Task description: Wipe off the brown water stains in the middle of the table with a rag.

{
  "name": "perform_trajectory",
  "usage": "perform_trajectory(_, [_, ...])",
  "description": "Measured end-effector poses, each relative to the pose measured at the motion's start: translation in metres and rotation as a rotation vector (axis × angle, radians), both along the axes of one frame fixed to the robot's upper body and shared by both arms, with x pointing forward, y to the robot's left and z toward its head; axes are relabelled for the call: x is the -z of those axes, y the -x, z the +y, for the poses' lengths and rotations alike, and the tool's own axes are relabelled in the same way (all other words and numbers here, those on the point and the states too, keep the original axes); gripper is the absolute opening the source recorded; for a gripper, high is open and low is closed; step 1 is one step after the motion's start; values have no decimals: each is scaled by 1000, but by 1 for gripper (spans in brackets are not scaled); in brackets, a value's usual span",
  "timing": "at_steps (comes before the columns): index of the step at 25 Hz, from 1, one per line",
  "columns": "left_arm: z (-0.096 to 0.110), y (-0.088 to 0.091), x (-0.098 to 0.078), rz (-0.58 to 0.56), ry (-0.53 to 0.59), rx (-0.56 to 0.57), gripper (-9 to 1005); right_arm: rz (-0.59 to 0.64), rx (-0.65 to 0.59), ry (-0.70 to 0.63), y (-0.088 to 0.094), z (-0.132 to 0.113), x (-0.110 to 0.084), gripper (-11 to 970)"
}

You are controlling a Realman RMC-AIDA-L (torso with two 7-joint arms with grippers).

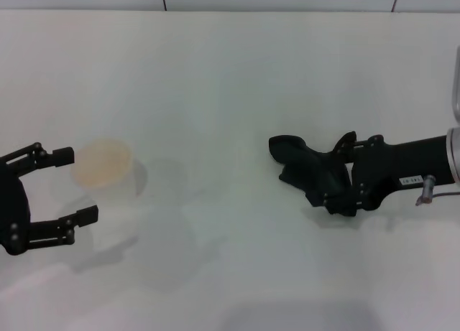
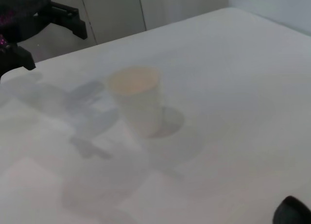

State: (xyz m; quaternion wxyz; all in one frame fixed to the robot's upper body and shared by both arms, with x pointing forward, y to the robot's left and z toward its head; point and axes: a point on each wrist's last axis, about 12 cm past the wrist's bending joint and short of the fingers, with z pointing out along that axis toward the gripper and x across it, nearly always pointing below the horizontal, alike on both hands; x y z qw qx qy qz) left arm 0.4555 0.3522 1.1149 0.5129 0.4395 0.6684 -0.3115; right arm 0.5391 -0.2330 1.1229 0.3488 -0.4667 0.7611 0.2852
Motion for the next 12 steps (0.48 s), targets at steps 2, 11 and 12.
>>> perform_trajectory(2, [0, 0, 1, 6, -3, 2, 894, 8, -7, 0, 1, 1, 1, 715])
perform_trajectory(11, [0, 2, 6, 48, -20, 4, 894, 9, -32, -6, 2, 6, 0, 710])
perform_trajectory(12, [0, 2, 7, 54, -22, 4, 894, 8, -36, -4, 2, 6, 0, 710])
